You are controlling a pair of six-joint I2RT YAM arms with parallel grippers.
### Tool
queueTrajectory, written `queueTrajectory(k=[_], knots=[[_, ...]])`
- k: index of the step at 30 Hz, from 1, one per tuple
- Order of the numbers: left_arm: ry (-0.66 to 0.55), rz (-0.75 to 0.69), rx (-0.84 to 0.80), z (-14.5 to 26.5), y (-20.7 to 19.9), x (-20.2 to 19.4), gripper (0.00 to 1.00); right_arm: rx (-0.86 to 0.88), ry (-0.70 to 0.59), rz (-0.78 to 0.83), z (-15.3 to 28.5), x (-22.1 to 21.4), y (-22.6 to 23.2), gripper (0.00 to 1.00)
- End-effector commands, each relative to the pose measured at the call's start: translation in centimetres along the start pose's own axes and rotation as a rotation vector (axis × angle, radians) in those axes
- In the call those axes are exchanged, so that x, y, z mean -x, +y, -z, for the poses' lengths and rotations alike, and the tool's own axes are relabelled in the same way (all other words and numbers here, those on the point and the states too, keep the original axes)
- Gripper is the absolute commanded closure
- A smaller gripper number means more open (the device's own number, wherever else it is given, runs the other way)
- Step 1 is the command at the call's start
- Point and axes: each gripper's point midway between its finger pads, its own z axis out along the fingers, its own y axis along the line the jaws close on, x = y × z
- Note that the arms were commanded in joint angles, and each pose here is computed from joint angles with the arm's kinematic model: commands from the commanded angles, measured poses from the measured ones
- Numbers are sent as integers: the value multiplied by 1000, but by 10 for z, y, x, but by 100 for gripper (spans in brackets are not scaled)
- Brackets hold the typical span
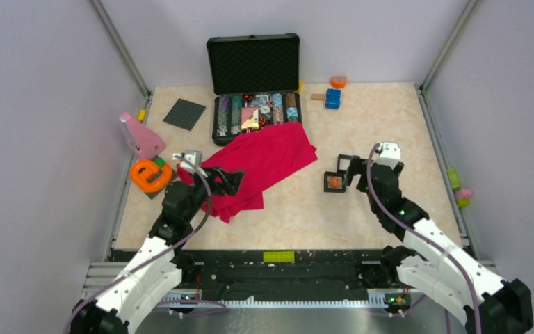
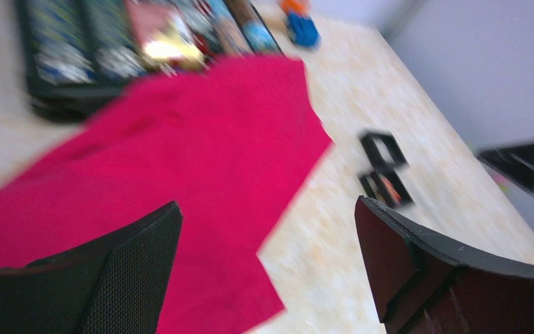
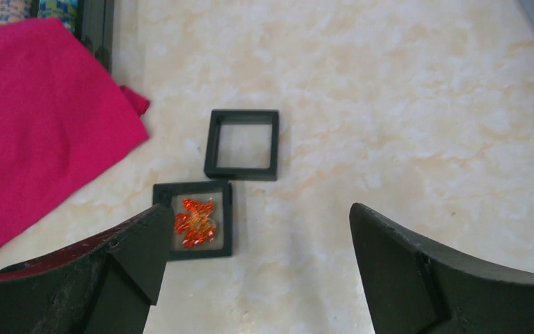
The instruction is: Remove the brooch from the garment
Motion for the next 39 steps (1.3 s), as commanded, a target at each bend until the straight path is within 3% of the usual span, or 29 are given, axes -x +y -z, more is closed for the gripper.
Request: queueTrajectory(k=[1, 5, 8, 12, 14, 20, 24, 30, 33, 35, 36, 39], knots=[[-188, -139, 347, 25, 66, 31, 2, -38, -319, -31, 8, 43, -20, 2], [-272, -206, 562, 45, 104, 41, 2, -81, -368, 11, 6, 39, -36, 2], [-326, -271, 685, 56, 126, 47, 1, -127, -313, 27, -9, 26, -53, 2], [-373, -350, 760, 60, 147, 47, 1, -170, -326, 36, -24, 14, -70, 3], [-330, -366, 791, 54, 162, 41, 1, -161, -369, 53, -27, 13, -70, 4], [-270, -390, 758, 28, 196, 38, 2, -143, -420, 108, -50, 19, -63, 3], [-243, -364, 673, 5, 200, 32, 3, -95, -332, 173, -75, 8, -55, 8], [-174, -370, 664, -12, 217, 14, 6, -154, -361, 115, -92, 0, -80, 7], [-87, -413, 593, -34, 215, 7, 20, -130, -297, 69, -101, -7, -83, 12], [-23, -363, 618, -34, 219, -2, 7, -135, -293, 67, -101, -7, -85, 12], [-39, -371, 620, -35, 221, 1, 5, -135, -303, 63, -101, -5, -84, 3], [-63, -378, 615, -35, 220, 3, 2, -136, -300, 64, -101, -6, -84, 1]])
